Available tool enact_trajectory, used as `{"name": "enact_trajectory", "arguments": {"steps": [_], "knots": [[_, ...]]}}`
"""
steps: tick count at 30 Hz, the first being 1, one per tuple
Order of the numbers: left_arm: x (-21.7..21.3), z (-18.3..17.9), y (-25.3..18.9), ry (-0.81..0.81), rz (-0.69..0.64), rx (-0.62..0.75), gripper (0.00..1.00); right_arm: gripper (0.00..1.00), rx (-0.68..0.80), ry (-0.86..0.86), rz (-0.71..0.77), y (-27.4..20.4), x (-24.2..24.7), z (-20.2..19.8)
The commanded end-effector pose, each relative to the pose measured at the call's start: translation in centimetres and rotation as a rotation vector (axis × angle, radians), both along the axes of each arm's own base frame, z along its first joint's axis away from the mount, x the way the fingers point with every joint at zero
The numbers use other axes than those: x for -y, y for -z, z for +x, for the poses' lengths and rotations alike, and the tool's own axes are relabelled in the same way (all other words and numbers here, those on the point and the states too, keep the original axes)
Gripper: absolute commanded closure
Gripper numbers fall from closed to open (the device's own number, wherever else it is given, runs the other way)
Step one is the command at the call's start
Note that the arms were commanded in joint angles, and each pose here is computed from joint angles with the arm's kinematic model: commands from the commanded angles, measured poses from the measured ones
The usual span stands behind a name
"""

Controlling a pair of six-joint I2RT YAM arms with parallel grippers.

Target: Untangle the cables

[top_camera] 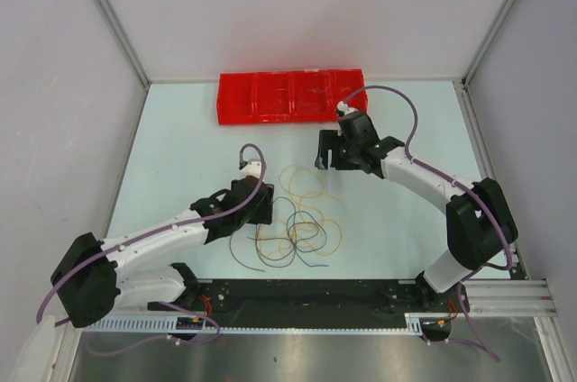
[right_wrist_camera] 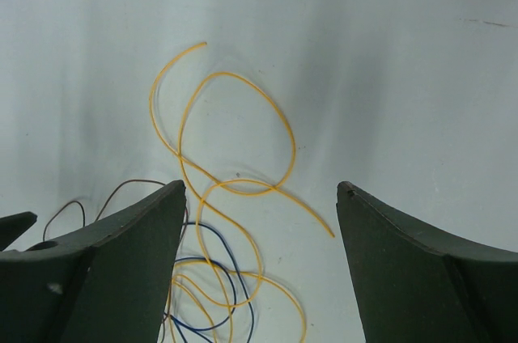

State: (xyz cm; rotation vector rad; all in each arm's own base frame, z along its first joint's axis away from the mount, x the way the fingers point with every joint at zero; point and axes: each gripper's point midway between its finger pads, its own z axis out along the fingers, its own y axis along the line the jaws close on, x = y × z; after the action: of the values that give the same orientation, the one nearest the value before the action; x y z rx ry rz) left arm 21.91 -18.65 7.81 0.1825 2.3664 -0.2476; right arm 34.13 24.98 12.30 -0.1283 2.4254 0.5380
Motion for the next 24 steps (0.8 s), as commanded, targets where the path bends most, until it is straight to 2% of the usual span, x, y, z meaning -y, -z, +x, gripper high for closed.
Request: {"name": "enact_trajectory", "arguments": {"steps": [1,8,14,24], "knots": [[1.5,0.8,0.3,-0.008,-0.055,0.014,0.35,0.20,0.053,-0.018,0.015,-2.0,0.2,-0.2],[3.7,2.5,-0.8,0.003,-0.122,0.059,0.35,0.20,0.017,-0.024,0.000,-1.0,0.3,-0.6],[5.9,5.4,-1.7,0.011,-0.075,0.079,0.36,0.20,0.017,-0.022,-0.006,-1.3,0.6,-1.0],[7.6,9.5,0.7,-0.040,-0.041,0.002,0.32,0.20,0.005,-0.033,-0.010,-0.9,0.7,-1.8]]}}
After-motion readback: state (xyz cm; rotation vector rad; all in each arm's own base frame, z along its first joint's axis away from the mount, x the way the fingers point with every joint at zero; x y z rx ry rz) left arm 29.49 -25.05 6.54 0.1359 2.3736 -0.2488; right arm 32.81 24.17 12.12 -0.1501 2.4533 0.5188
